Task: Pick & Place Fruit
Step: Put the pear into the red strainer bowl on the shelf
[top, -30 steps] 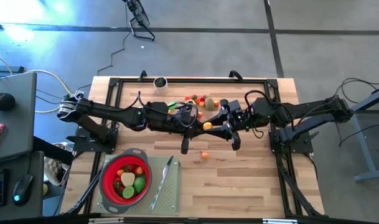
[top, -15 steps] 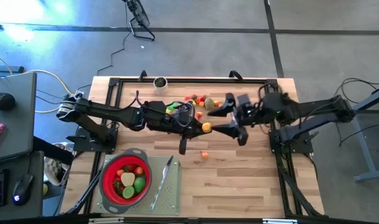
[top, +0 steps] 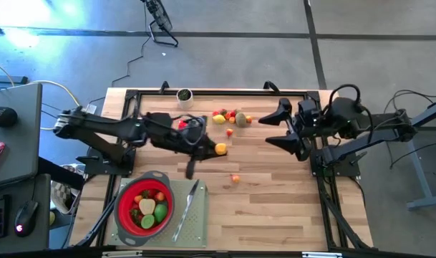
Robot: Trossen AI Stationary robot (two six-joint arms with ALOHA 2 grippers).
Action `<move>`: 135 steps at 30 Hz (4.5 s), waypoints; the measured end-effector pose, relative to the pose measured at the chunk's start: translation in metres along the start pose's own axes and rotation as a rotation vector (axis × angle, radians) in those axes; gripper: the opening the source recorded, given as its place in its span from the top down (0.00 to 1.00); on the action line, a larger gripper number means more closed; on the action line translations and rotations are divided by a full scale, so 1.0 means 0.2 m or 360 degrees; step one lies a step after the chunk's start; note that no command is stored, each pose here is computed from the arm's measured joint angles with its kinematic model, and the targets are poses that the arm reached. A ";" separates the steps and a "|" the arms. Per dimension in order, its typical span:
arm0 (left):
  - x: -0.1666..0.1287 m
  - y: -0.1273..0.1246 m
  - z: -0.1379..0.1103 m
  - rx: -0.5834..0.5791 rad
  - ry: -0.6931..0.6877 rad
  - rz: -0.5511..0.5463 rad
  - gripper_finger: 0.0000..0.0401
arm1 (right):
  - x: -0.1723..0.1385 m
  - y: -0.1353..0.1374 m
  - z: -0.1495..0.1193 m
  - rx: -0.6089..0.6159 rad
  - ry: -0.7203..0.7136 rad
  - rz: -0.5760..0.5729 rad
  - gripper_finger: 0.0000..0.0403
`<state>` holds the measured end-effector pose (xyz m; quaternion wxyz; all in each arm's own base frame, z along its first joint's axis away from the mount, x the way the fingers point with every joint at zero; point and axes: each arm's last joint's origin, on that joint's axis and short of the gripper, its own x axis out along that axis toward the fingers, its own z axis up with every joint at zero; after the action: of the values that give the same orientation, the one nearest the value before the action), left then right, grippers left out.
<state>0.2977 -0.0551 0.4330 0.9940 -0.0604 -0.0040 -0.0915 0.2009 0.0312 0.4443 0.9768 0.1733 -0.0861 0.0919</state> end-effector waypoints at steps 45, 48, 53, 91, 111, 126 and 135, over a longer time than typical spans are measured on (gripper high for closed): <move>-0.80 -0.57 -0.30 -0.1397 0.1852 0.0349 0.91 | 0.03 -0.06 -0.06 -0.0141 0.0078 -0.0403 0.23; -0.81 -0.56 -0.30 -0.1382 0.1868 0.0371 0.83 | 0.03 -0.06 -0.07 -0.0143 0.0093 -0.0408 0.23; -0.81 -0.57 -0.30 -0.1406 0.1898 0.0301 0.74 | 0.03 -0.06 -0.07 -0.0143 0.0094 -0.0409 0.23; -0.67 -0.58 0.02 -0.0123 0.0257 0.0169 0.96 | 0.01 -0.08 -0.14 -0.0117 0.0341 -0.0453 0.23; -0.64 -0.45 0.05 -0.0064 0.0162 0.0556 0.96 | 0.07 -0.10 -0.19 -0.0041 0.0403 -0.0474 0.23; -0.63 -0.16 0.13 0.0021 0.0163 0.0550 0.96 | 0.08 -0.11 -0.22 -0.0051 0.0466 -0.0497 0.23; -0.65 0.00 0.17 0.0050 0.0170 0.0483 0.96 | 0.08 -0.11 -0.23 -0.0005 0.0479 -0.0518 0.23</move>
<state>0.1698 -0.0283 0.4637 0.9960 -0.0398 0.0564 0.0567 0.2280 0.0295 0.3977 0.9808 0.1677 0.0898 -0.0423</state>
